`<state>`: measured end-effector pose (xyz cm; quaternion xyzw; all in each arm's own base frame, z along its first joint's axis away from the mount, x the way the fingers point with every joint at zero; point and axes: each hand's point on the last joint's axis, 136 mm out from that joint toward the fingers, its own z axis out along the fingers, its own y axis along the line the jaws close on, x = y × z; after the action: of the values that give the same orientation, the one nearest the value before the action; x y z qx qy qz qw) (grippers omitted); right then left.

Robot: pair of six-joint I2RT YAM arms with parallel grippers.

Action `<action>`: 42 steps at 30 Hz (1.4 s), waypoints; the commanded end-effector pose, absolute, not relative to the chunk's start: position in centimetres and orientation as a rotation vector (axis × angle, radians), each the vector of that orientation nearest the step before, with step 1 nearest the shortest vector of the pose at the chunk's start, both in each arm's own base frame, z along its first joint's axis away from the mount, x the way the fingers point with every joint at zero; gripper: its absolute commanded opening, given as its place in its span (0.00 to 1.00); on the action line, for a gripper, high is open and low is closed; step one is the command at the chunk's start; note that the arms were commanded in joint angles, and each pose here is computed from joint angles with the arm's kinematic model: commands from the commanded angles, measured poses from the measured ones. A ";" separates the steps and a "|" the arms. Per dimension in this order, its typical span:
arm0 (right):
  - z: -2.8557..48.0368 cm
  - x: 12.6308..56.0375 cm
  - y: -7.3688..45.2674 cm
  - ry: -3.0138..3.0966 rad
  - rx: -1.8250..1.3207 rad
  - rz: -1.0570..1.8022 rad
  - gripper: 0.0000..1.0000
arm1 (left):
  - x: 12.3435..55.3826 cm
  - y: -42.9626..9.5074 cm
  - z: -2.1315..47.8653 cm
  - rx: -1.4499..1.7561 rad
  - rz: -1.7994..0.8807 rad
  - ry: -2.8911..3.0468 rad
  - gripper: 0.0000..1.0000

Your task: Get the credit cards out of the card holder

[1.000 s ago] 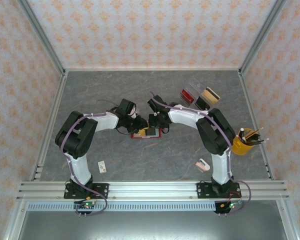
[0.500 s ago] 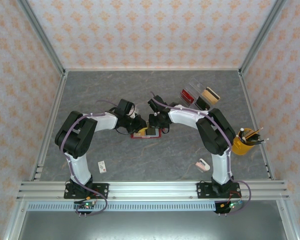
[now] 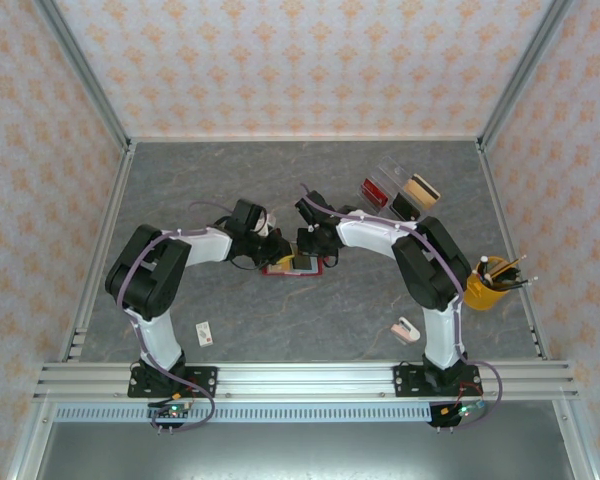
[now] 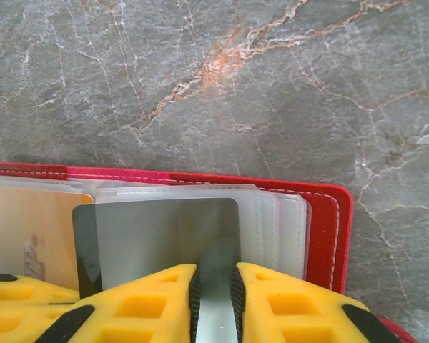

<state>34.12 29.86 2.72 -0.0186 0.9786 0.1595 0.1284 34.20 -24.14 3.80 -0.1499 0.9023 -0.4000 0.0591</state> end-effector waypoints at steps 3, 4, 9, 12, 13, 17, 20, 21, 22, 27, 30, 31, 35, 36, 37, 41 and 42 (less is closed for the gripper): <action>-1.7 32.0 26.0 2.962 -0.010 0.220 0.23 | 34.1 -23.4 5.5 -0.435 -1.250 2.687 0.00; -1.7 32.0 26.0 2.963 -0.008 0.219 0.23 | 34.1 -23.2 5.4 -0.441 -1.246 2.689 0.00; -1.8 32.1 25.8 2.963 0.003 0.210 0.23 | 33.7 -22.0 5.1 -0.455 -1.190 2.713 0.00; -1.6 32.2 25.8 2.961 0.004 0.215 0.23 | 33.5 -21.1 5.2 -0.460 -1.154 2.722 0.00; -1.5 32.2 25.8 2.959 0.002 0.221 0.23 | 33.5 -20.8 5.3 -0.461 -1.139 2.724 0.00; 0.2 33.0 27.3 2.915 -0.015 0.339 0.24 | 33.2 -18.9 6.5 -0.456 -1.044 2.726 0.00; 2.7 33.8 28.8 2.853 -0.028 0.495 0.26 | 33.4 -17.8 8.0 -0.449 -1.016 2.695 0.00; 3.7 34.1 29.4 2.826 -0.033 0.561 0.27 | 33.5 -17.6 8.7 -0.444 -1.017 2.677 0.00; 4.6 34.4 29.9 2.799 -0.032 0.619 0.28 | 33.6 -17.6 9.4 -0.436 -1.020 2.661 0.00; 10.9 35.6 31.5 2.622 -0.021 0.958 0.38 | 34.2 -18.3 13.1 -0.394 -1.113 2.552 0.00; 14.0 36.1 31.2 2.527 0.021 1.154 0.42 | 34.5 -18.9 15.3 -0.381 -1.197 2.471 0.00; 14.9 36.2 31.1 2.499 0.031 1.224 0.44 | 34.7 -19.1 16.0 -0.385 -1.233 2.437 0.00; 17.1 36.1 30.8 2.418 0.073 1.461 0.49 | 35.8 -20.7 18.7 -0.407 -1.417 2.291 0.00; 17.5 36.1 30.8 2.403 0.079 1.507 0.50 | 36.0 -21.1 19.1 -0.405 -1.438 2.276 0.00; 18.0 36.0 30.8 2.384 0.079 1.557 0.52 | 36.1 -21.5 19.6 -0.398 -1.456 2.260 0.00; 19.4 35.5 31.0 2.327 0.067 1.679 0.58 | 36.0 -23.0 20.8 -0.348 -1.506 2.243 0.00; 19.6 35.4 31.0 2.322 0.062 1.693 0.58 | 36.0 -23.1 20.9 -0.344 -1.514 2.240 0.00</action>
<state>36.24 29.89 15.97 0.0517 0.8402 0.5220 0.1376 35.52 -21.80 18.62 -0.1409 0.8260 -0.5078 0.1999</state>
